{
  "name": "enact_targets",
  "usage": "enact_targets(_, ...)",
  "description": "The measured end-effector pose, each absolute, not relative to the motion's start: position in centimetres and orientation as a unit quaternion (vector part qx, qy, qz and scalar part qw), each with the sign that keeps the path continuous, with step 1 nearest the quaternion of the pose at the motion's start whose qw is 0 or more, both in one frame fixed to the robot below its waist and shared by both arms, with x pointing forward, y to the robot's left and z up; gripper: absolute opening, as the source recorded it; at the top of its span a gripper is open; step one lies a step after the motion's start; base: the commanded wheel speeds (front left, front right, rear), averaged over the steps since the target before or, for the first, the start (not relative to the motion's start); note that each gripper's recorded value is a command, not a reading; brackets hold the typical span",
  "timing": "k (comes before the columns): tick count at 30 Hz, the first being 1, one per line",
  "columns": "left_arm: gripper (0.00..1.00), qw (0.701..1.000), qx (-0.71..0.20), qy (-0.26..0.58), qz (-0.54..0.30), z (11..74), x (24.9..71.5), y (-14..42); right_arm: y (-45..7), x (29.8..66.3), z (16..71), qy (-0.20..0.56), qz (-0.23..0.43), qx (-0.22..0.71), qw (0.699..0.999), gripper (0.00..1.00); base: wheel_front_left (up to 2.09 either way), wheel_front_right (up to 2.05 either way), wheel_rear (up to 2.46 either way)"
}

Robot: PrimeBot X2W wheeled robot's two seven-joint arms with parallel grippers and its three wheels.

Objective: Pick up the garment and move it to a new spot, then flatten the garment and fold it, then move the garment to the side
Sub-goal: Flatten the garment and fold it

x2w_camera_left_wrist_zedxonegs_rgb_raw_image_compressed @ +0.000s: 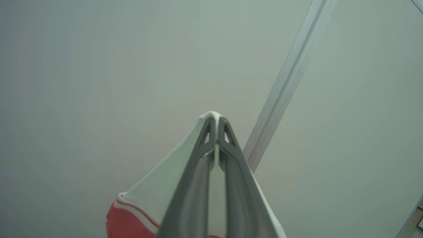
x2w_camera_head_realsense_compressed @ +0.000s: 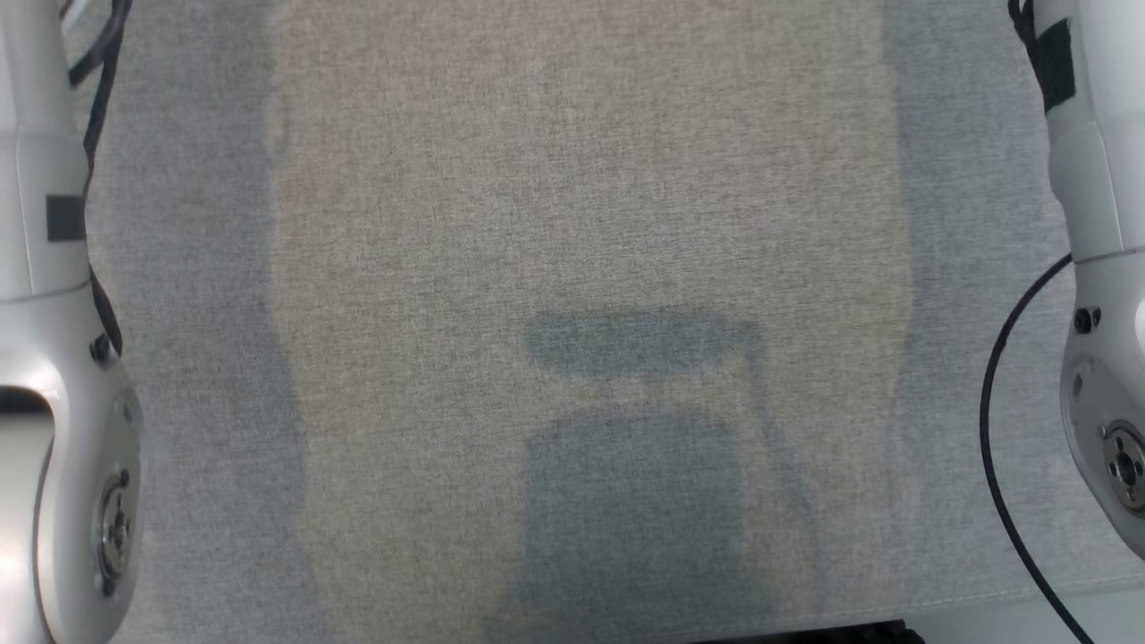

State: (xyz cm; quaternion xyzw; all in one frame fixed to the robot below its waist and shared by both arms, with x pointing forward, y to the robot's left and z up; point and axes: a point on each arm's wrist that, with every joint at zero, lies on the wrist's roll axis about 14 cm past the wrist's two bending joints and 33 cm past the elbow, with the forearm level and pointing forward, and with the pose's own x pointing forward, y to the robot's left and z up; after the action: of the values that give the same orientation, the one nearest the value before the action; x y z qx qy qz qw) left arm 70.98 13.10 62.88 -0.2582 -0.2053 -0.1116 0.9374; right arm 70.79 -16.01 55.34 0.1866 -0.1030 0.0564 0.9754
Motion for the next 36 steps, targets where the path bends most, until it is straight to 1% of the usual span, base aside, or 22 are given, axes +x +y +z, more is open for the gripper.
enact_targets(5,0.00,0.930,-0.290,-0.213,-0.080,59.9,70.3,15.9,-16.2,70.7,51.6,-0.085,0.058,0.201,0.974,0.00,0.00,0.00,0.00)
enact_targets(10,0.00,0.926,-0.287,-0.219,-0.108,59.2,67.3,15.2,-15.7,69.0,50.7,-0.078,0.072,0.216,0.971,0.00,0.00,0.00,0.00)
enact_targets(12,0.00,0.927,-0.291,-0.209,-0.106,58.1,65.7,15.8,-16.2,67.8,49.9,-0.066,0.069,0.219,0.971,0.00,0.00,0.00,0.00)
enact_targets(13,0.00,0.927,-0.291,-0.209,-0.106,58.1,65.7,15.8,-16.2,67.8,49.9,-0.066,0.069,0.219,0.971,0.00,0.00,0.00,0.00)
enact_targets(17,0.00,0.931,-0.296,-0.189,-0.097,56.2,61.8,17.0,-17.0,64.9,48.4,-0.043,0.067,0.223,0.972,0.00,0.00,0.00,0.00)
enact_targets(22,0.00,0.934,-0.325,-0.142,-0.054,52.6,56.2,18.6,-17.4,60.7,47.4,-0.026,0.063,0.241,0.968,0.00,0.00,0.00,0.00)
enact_targets(27,0.00,0.923,-0.373,-0.094,-0.014,49.9,51.2,18.8,-17.9,56.6,47.3,-0.025,0.044,0.283,0.958,0.00,0.00,0.00,0.00)
enact_targets(33,0.00,0.922,-0.383,-0.053,0.019,48.1,45.9,19.0,-17.2,51.1,46.9,-0.010,0.041,0.292,0.956,0.00,0.00,0.00,0.00)
enact_targets(36,0.00,0.930,-0.366,-0.027,0.025,47.2,43.2,18.8,-17.4,48.4,46.6,-0.003,0.028,0.292,0.956,0.00,0.00,0.00,0.00)
